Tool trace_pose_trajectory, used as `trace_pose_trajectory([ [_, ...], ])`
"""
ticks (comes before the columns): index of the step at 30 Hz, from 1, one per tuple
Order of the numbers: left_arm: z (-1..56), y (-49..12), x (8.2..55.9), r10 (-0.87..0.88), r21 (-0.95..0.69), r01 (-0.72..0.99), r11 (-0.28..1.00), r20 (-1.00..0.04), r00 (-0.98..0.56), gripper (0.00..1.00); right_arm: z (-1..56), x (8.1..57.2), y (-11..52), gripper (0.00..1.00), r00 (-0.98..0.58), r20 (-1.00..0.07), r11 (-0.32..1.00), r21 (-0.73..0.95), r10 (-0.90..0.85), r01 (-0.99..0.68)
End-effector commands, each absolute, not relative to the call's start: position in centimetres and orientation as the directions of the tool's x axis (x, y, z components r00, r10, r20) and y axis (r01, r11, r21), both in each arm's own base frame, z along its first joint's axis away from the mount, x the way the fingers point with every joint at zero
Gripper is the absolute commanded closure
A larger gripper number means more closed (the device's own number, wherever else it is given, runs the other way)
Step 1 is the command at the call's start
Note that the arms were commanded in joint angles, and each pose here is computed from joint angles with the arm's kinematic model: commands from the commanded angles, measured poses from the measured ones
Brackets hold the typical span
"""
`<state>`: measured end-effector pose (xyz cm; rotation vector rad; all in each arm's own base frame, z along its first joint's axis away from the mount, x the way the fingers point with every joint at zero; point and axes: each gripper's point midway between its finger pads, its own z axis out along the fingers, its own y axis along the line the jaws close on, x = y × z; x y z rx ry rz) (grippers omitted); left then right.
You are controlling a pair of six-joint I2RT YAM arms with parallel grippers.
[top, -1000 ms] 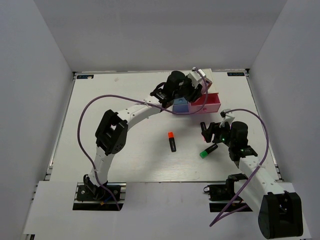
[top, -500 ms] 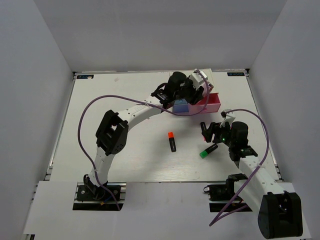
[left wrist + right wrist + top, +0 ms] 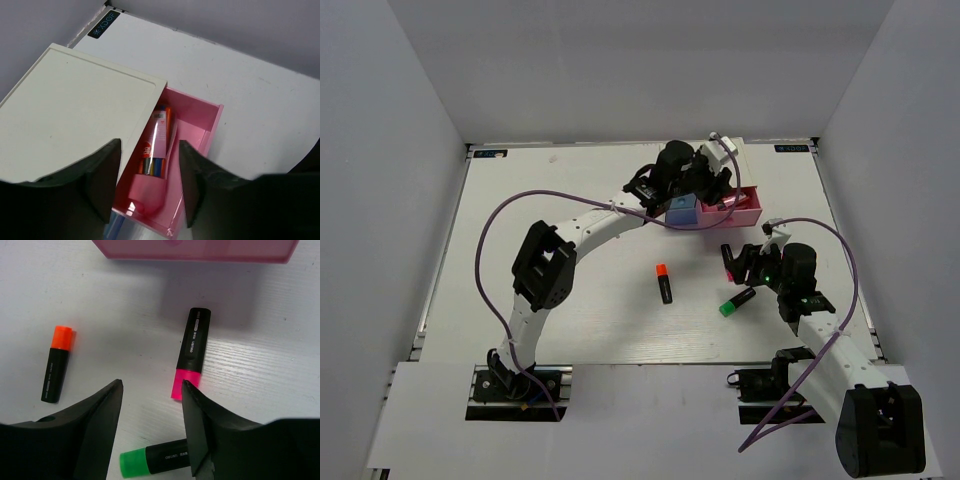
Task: Sort the stationery into containers
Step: Place the stationery into the container, then close the drawer
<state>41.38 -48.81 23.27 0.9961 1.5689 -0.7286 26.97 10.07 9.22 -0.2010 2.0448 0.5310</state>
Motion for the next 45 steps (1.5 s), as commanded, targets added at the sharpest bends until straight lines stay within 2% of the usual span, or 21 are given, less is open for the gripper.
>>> trace_pose_trajectory([
  [1, 31.3, -48.6, 40.8, 0.072, 0.047, 0.874, 0.483, -0.997, 0.014, 0.40, 10.6, 28.0, 9.9, 0.44, -0.443, -0.894, 0.891, 0.258, 0.073, -0.372],
  [2, 32.0, -48.2, 40.9, 0.052, 0.035, 0.863, 0.504, -0.999, 0.010, 0.50, 11.1, 28.4, 10.0, 0.50, -0.423, -0.904, 0.890, 0.240, 0.059, -0.389],
  [3, 31.8, -47.8, 40.7, 0.036, -0.003, 0.855, 0.519, -0.999, -0.026, 0.57, 11.2, 28.6, 10.1, 0.65, -0.416, -0.908, 0.888, 0.232, 0.051, -0.397],
  [4, 32.2, -47.4, 40.5, 0.020, -0.019, 0.845, 0.534, -0.999, -0.035, 0.65, 11.1, 28.7, 10.4, 0.73, -0.414, -0.909, 0.878, 0.230, 0.040, -0.419],
  [5, 34.4, -46.1, 40.3, -0.021, -0.035, 0.822, 0.569, -0.999, -0.028, 0.80, 11.9, 29.3, 10.4, 0.80, -0.372, -0.928, 0.874, 0.182, 0.001, -0.450],
  [7, 33.3, -44.4, 39.9, -0.047, -0.118, 0.785, 0.608, -0.993, -0.113, 0.88, 11.6, 29.8, 10.9, 0.94, -0.345, -0.936, 0.850, 0.128, -0.066, -0.512],
  [8, 33.4, -43.5, 39.5, -0.064, -0.145, 0.766, 0.627, -0.989, -0.135, 0.88, 12.0, 30.3, 10.8, 0.97, -0.325, -0.942, 0.847, 0.104, -0.085, -0.522],
  [10, 33.3, -40.2, 38.4, -0.127, -0.235, 0.687, 0.687, -0.970, -0.205, 0.72, 11.9, 31.9, 10.9, 1.00, -0.300, -0.938, 0.828, 0.027, -0.173, -0.561],
  [11, 30.3, -38.9, 37.6, -0.108, -0.257, 0.651, 0.714, -0.960, -0.260, 0.60, 11.6, 32.4, 10.8, 1.00, -0.306, -0.932, 0.826, 0.014, -0.193, -0.563],
  [12, 32.2, -37.1, 36.3, -0.155, -0.281, 0.634, 0.720, -0.956, -0.249, 0.44, 11.4, 33.4, 10.6, 1.00, -0.303, -0.922, 0.818, -0.024, -0.240, -0.575],
  [15, 27.3, -33.3, 34.0, -0.214, -0.397, 0.492, 0.775, -0.897, -0.386, 0.26, 12.0, 36.3, 10.4, 1.00, -0.280, -0.916, 0.805, -0.073, -0.288, -0.588],
  [21, 23.0, -27.1, 29.4, -0.403, -0.572, 0.275, 0.773, -0.777, -0.483, 0.17, 12.5, 40.6, 10.7, 1.00, -0.246, -0.910, 0.788, -0.127, -0.335, -0.602],
  [31, 17.3, -23.8, 26.2, -0.540, -0.679, 0.033, 0.733, -0.611, -0.578, 0.14, 14.2, 45.5, 12.5, 0.98, -0.179, -0.919, 0.737, -0.154, -0.352, -0.658],
  [37, 14.4, -26.2, 26.2, -0.555, -0.701, -0.067, 0.710, -0.498, -0.667, 0.10, 14.8, 47.6, 12.7, 0.96, -0.191, -0.921, 0.745, -0.139, -0.339, -0.653],
  [38, 14.0, -26.6, 26.3, -0.553, -0.700, -0.079, 0.710, -0.485, -0.677, 0.00, 14.9, 47.6, 13.0, 0.94, -0.190, -0.921, 0.740, -0.137, -0.339, -0.658],
  [41, 12.3, -29.1, 26.7, -0.509, -0.682, -0.093, 0.725, -0.440, -0.740, 0.00, 15.1, 46.6, 13.6, 0.91, -0.185, -0.925, 0.704, -0.112, -0.331, -0.701],
  [42, 11.9, -29.9, 26.8, -0.492, -0.683, -0.090, 0.725, -0.422, -0.762, 0.03, 14.0, 45.2, 14.0, 0.91, -0.208, -0.918, 0.678, -0.083, -0.337, -0.731],
  [43, 12.6, -31.0, 27.4, -0.483, -0.690, -0.073, 0.721, -0.423, -0.767, 0.05, 14.9, 44.6, 14.1, 0.85, -0.180, -0.923, 0.664, -0.099, -0.339, -0.741],
  [45, 11.8, -32.5, 28.5, -0.458, -0.674, -0.074, 0.735, -0.413, -0.787, 0.08, 12.8, 41.9, 14.4, 0.77, -0.204, -0.917, 0.627, -0.061, -0.343, -0.777],
])
